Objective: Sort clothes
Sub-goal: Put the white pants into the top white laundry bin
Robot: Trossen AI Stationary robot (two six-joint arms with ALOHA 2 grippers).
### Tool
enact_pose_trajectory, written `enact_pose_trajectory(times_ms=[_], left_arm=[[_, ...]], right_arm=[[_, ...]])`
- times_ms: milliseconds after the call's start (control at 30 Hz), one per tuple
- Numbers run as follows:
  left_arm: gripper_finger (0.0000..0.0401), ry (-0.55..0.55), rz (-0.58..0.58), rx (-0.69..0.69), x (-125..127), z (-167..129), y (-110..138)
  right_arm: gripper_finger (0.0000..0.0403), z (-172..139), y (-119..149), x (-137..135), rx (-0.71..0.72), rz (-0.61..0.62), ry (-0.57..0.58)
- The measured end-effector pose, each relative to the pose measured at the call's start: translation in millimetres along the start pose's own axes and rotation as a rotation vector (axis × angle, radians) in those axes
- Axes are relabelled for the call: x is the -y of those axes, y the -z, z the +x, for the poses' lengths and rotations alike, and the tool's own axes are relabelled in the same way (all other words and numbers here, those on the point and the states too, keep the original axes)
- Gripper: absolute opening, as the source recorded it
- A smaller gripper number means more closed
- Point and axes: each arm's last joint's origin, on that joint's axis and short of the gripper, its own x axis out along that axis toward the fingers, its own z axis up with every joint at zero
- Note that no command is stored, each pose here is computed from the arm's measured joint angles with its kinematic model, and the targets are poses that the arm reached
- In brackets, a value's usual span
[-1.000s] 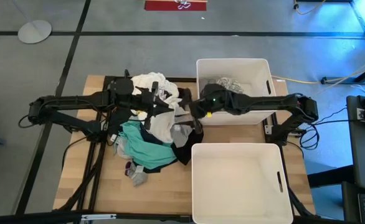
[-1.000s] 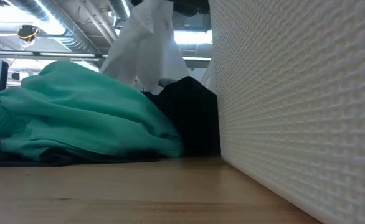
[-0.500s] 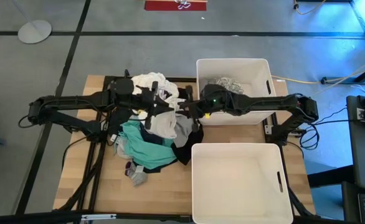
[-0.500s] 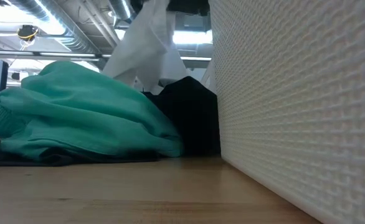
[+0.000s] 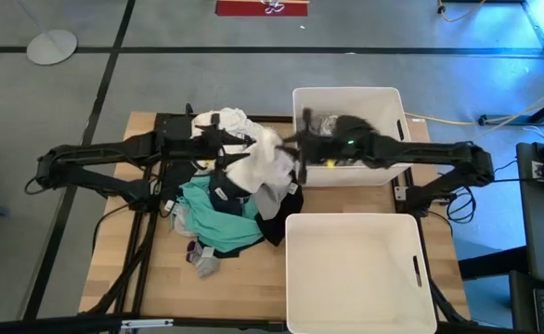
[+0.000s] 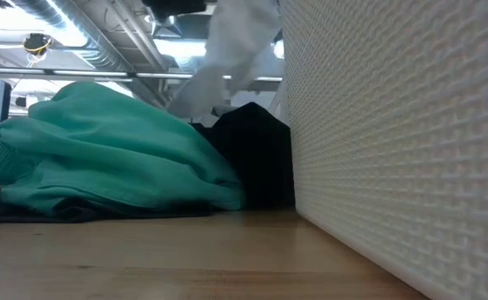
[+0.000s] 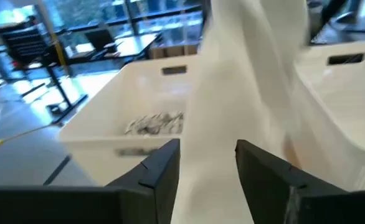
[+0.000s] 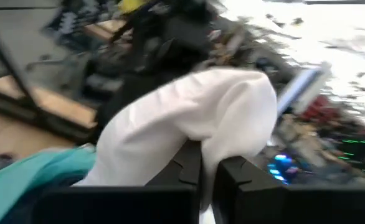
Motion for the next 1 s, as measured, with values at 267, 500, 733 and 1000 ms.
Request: enact_pose_trajectory(times_ms=[267, 500, 733, 1000], left_arm=[[0.015, -0.13, -0.019, -0.205, -2.7, -15.9, 16.2], [0.015, -0.166, -0.086, -0.312, -1.8, -16.9, 27.7], [0.015, -0.167, -0.111, -0.369, 1.9, -12.7, 47.9], [0.015, -0.172, -0.133, -0.426, 5.9, -9.1, 69.9]], right_arm=[[0.0006, -61.5, -42.8, 30.8, 0.043, -0.12, 0.269], [0.0017, -110.8, -59.0, 49.1, -0.108, -0.215, 0.545], [0.001, -138.1, -48.8, 59.4, -0.342, -0.24, 0.659], [0.0019, -144.2, -0.8, 63.4, -0.676, -0.06, 0.595]])
